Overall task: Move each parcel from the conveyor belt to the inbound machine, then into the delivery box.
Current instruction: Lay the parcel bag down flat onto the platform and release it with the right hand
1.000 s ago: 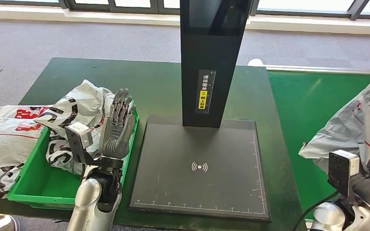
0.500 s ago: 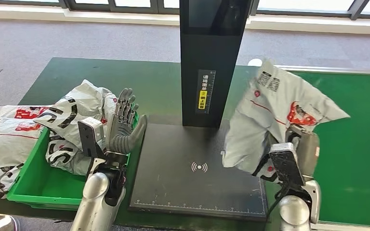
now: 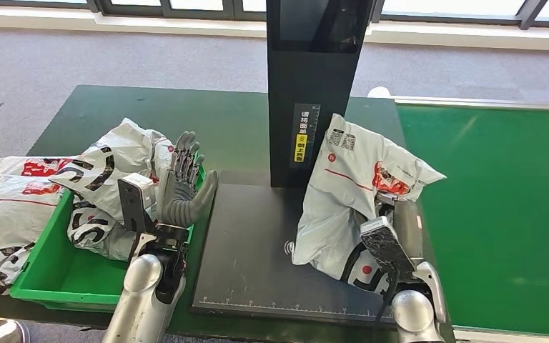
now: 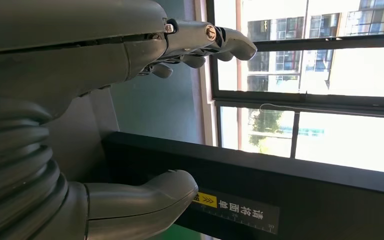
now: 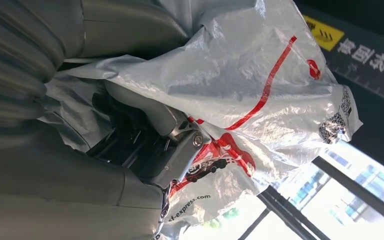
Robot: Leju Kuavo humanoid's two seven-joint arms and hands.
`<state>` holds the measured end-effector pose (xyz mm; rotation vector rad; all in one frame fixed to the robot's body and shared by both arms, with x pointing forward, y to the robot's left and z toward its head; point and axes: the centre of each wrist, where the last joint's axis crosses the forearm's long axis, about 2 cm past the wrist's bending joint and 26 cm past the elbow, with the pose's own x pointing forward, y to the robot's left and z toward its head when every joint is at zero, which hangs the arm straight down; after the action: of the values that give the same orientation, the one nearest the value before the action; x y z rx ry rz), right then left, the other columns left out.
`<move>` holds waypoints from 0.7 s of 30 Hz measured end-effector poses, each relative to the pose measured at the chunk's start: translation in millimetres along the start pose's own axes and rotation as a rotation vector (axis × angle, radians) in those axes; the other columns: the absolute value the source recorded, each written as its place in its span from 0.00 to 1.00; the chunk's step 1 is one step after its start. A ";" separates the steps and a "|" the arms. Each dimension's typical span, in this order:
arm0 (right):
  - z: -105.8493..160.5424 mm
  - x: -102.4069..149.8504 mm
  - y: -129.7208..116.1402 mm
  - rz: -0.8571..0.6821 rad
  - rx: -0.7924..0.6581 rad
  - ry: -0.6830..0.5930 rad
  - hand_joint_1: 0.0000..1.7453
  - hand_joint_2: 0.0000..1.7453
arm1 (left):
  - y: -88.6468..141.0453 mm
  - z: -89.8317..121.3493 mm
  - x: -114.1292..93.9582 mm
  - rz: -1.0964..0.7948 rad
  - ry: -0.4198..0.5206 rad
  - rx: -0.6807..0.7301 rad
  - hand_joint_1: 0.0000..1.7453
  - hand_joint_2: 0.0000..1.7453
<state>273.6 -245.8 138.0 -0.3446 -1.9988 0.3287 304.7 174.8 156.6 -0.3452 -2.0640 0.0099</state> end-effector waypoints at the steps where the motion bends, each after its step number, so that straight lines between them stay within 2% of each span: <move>1: 0.2 -0.6 1.3 -0.003 0.016 0.005 0.99 1.00 | 0.3 0.1 0.0 -0.001 -0.001 0.000 0.00 1.00; 4: 0.7 -2.6 5.8 -0.001 0.089 0.034 0.24 1.00 | 1.1 0.3 -0.1 -0.002 -0.004 0.002 0.00 1.00; 5: 1.1 -3.5 7.8 0.007 0.123 0.049 0.00 0.75 | 1.4 0.4 -0.1 -0.002 -0.005 0.002 0.00 1.00; 8: 3.9 -7.4 16.0 0.048 0.224 0.093 0.00 0.00 | 2.1 0.6 -0.2 -0.003 -0.007 0.003 0.00 1.00; 21: 6.2 -17.2 28.4 0.012 0.323 0.121 0.00 0.00 | 2.5 3.7 -1.3 -0.006 0.000 -0.003 0.00 1.00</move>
<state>278.1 -226.8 110.5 -0.1665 -1.7902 0.6147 302.7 177.4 153.3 -0.3409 -2.0648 0.0029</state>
